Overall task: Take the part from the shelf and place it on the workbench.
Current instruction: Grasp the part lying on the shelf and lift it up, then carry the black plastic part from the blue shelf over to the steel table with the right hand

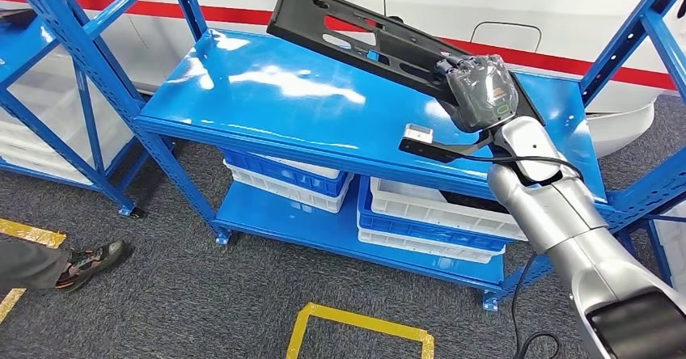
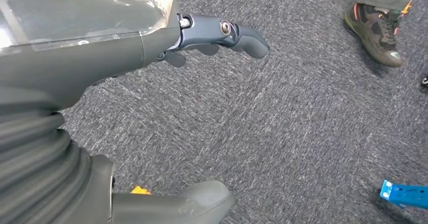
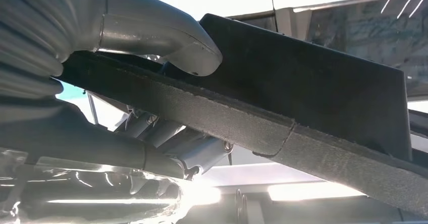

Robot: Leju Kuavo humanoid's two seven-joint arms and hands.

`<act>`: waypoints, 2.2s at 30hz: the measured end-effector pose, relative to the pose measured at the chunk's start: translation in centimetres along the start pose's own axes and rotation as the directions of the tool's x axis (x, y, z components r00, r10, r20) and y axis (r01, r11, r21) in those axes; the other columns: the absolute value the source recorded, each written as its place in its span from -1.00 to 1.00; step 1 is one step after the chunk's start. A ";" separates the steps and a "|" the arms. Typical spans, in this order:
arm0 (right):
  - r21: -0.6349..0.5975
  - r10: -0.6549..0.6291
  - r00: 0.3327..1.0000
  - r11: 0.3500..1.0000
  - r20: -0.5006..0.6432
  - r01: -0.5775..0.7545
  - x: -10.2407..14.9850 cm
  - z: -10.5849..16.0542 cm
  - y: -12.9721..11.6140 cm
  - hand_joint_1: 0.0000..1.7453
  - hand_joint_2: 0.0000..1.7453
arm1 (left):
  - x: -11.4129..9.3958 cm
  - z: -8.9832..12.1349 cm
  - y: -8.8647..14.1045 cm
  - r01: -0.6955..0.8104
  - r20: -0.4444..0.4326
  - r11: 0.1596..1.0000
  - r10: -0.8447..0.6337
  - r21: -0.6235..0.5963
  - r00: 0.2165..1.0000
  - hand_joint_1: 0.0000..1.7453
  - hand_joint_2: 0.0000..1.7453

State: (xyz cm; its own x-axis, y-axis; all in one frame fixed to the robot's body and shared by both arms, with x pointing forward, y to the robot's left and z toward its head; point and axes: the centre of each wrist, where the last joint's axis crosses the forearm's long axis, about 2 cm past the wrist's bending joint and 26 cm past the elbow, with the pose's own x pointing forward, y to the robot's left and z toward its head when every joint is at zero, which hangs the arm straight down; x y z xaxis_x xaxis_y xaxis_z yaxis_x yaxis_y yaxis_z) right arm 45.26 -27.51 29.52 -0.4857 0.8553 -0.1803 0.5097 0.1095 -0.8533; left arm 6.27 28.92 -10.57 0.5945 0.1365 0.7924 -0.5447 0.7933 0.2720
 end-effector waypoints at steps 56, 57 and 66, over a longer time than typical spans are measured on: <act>0.049 -0.044 0.992 0.998 -0.114 0.050 -0.4 4.8 2.9 0.86 1.00 | 0.8 -0.9 -0.6 0.049 -0.083 0.990 -0.060 -0.136 0.995 -1.00 1.00; 0.050 -0.044 0.992 0.998 -0.115 0.050 -0.4 4.8 2.9 0.86 1.00 | 0.8 -0.9 -0.6 0.048 -0.083 0.989 -0.060 -0.136 0.995 -1.00 1.00; 0.056 -0.045 0.991 0.997 -0.125 0.052 -0.5 5.2 3.1 0.86 1.00 | 0.8 -0.8 -0.8 0.047 -0.084 0.988 -0.059 -0.146 0.995 -1.00 1.00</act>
State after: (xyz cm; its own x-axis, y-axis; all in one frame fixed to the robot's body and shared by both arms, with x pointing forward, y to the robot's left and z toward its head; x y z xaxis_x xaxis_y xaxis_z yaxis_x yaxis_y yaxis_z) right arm 43.44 -30.20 24.41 -0.4156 0.9060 -0.0796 0.4434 0.1254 -0.8875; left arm 7.60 28.87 -10.56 0.6733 0.1385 0.7262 -0.4241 0.8770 0.2260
